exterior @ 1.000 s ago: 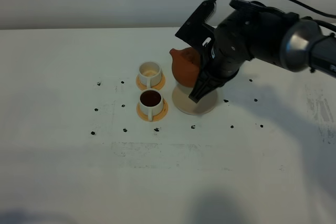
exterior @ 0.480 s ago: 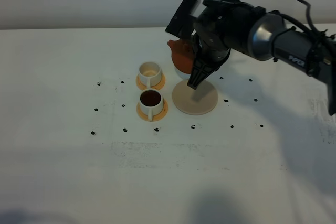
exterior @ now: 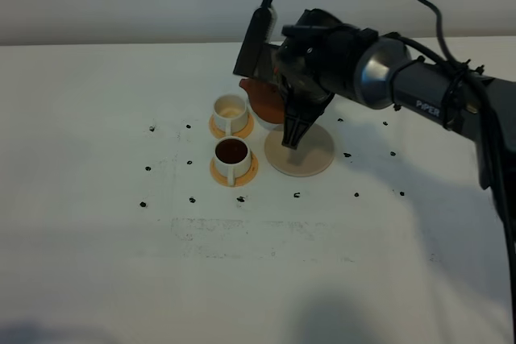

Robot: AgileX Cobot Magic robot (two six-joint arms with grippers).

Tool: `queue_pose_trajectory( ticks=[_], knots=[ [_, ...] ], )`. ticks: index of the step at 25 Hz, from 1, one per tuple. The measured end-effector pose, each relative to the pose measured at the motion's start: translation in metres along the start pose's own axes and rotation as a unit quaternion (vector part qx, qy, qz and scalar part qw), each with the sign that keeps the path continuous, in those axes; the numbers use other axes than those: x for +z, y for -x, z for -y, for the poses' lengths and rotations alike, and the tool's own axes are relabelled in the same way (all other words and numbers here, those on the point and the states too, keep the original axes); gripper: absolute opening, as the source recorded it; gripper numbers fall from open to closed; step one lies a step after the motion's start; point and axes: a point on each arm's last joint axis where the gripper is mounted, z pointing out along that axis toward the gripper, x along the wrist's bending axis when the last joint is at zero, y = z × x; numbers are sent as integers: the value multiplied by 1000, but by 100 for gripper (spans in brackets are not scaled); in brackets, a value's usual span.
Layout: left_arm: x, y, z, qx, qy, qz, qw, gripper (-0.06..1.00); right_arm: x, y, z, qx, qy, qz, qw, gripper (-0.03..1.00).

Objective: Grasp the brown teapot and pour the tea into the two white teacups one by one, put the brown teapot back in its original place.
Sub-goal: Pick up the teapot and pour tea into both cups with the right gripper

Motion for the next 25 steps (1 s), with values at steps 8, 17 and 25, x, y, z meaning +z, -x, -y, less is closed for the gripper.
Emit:
queue_pose_trajectory(
  ticks=[8,17,25],
  knots=[
    [0,0,0,0,0,0,1000,50,8,-1,-3,-39,-3,27,999,12],
    [0,0,0,0,0,0,1000,50,14,1,-3,-80,-8,51,995,12],
    [0,0,0,0,0,0,1000,50,15,-3,-9,-108,-1,65,992,12]
  ],
)
